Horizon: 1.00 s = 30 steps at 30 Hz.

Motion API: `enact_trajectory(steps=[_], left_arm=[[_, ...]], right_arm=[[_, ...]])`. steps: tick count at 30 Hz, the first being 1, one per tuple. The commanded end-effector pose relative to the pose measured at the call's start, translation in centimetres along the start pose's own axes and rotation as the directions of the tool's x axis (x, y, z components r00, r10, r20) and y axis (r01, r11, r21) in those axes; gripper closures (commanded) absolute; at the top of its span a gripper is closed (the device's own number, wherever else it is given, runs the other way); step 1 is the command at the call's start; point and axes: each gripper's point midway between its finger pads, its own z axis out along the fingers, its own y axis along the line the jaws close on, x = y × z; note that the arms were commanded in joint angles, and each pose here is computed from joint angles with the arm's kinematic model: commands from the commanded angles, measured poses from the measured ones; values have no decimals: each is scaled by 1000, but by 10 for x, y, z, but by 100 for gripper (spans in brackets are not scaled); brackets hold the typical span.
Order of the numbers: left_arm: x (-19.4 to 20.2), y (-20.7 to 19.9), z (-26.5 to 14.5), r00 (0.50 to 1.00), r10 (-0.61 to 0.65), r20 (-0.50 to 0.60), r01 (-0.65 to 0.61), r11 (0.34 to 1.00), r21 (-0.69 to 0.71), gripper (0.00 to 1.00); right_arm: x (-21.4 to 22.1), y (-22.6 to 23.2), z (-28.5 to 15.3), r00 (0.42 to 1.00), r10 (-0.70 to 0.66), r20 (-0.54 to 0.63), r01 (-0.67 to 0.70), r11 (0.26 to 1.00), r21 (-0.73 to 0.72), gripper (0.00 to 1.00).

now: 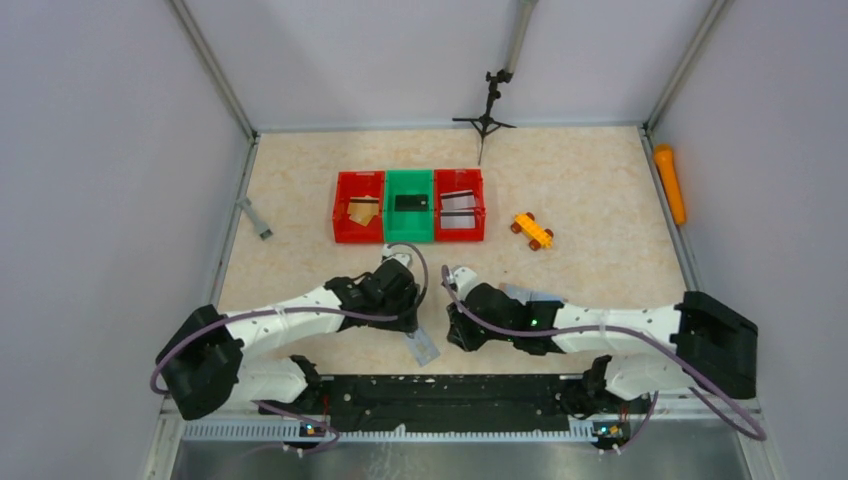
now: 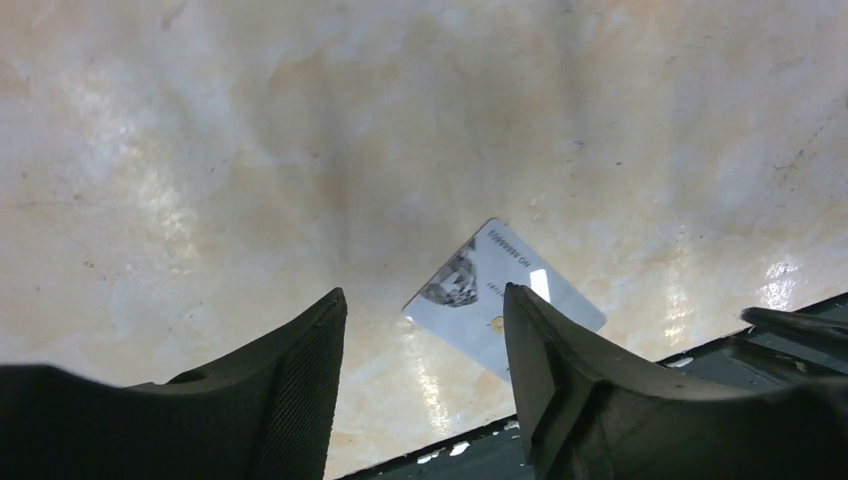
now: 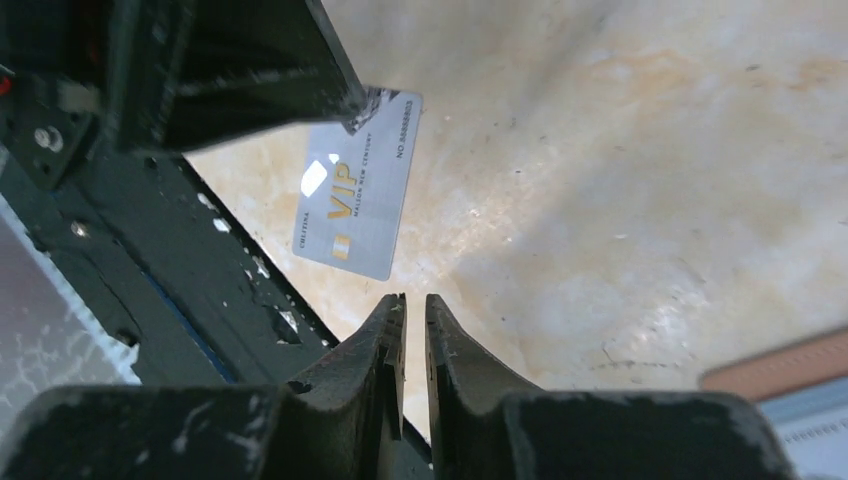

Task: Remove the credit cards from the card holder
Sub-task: Pick up the credit card from the center of the board.

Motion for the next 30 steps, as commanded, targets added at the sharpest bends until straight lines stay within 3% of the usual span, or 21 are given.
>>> enact_trajectory(steps=[1,3,6,9,15,23,30], left_arm=[[-23,-10,0,986,151,70,-143,984,-110,35],[-25,-16,4,975,213,62,-202,968,-147,35],[-25,-22,16,974,226,24,-219,960,-174,49],[-27,-14,25,979,205,-3,-199,947,-254,52],[-10,-23,39,978,191,-82,-205,954,-217,55],[40,-7,37,957,188,-223,-244,934,-262,60],[70,-28,29,931,220,-290,-271,951,-148,63]], right_arm=[[-25,-17,-26,981,76,180,-93,992,87,84],[-30,-24,-39,961,112,251,-139,986,93,84],[-31,-36,-56,933,153,326,-197,975,106,86],[-30,-43,-70,915,175,363,-227,968,106,87],[-15,-52,-79,911,194,364,-248,963,107,87],[-12,-54,-81,907,197,373,-249,963,98,87],[-10,-41,-71,924,180,338,-209,977,51,88]])
